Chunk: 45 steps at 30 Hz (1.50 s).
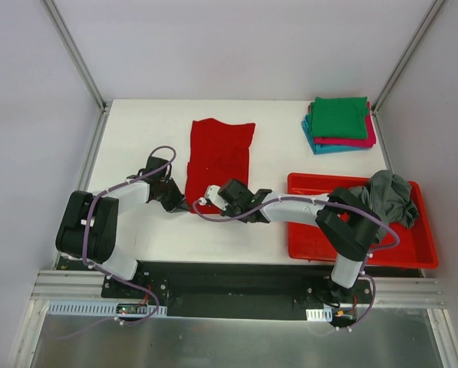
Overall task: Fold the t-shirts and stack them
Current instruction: Grab one side of the 2/3 rectangular tshirt with both arms, then fold the long partially folded tshirt into a neat square
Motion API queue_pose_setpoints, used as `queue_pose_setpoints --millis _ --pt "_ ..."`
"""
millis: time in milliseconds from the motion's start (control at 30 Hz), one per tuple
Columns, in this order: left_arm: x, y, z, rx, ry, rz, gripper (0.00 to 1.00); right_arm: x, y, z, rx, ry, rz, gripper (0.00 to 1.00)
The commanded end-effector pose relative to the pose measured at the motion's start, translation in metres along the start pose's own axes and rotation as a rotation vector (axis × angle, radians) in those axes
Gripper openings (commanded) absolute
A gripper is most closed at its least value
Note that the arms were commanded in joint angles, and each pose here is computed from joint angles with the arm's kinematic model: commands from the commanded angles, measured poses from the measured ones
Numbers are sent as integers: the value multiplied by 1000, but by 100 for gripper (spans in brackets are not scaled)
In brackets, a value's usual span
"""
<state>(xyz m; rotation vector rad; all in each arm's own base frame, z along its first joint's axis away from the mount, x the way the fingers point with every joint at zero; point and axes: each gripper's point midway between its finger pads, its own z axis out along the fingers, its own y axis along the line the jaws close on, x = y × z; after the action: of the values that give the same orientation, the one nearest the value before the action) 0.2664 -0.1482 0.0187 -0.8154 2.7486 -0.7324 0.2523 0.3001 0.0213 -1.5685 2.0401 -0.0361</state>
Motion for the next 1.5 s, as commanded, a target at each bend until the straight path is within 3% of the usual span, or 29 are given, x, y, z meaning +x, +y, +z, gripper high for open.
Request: queue_pose_setpoints --millis 0,133,367,533,700,933,1200,1467 --pt "-12 -1 -17 -13 -78 20 0 9 16 -18 -36 57 13 13" --pt "-8 7 -37 -30 -129 8 0 -12 68 -48 -219 -32 57 4" --pt "0 39 -101 -77 -373 -49 0 -79 187 -139 -764 -257 143 3" --pt "7 53 -149 -54 -537 -64 3 -116 220 -192 -1017 -356 253 2" --pt "14 63 -187 -64 -627 -73 3 -148 232 -228 -1161 -455 304 1" --pt "12 41 -219 26 -683 -67 0 -160 223 -243 -1166 -548 400 1" --pt "10 -13 -199 186 -534 5 0 -128 197 -216 -1016 -517 571 1" --pt "6 -62 -190 334 -483 70 0 -82 163 -207 -934 -480 711 1"
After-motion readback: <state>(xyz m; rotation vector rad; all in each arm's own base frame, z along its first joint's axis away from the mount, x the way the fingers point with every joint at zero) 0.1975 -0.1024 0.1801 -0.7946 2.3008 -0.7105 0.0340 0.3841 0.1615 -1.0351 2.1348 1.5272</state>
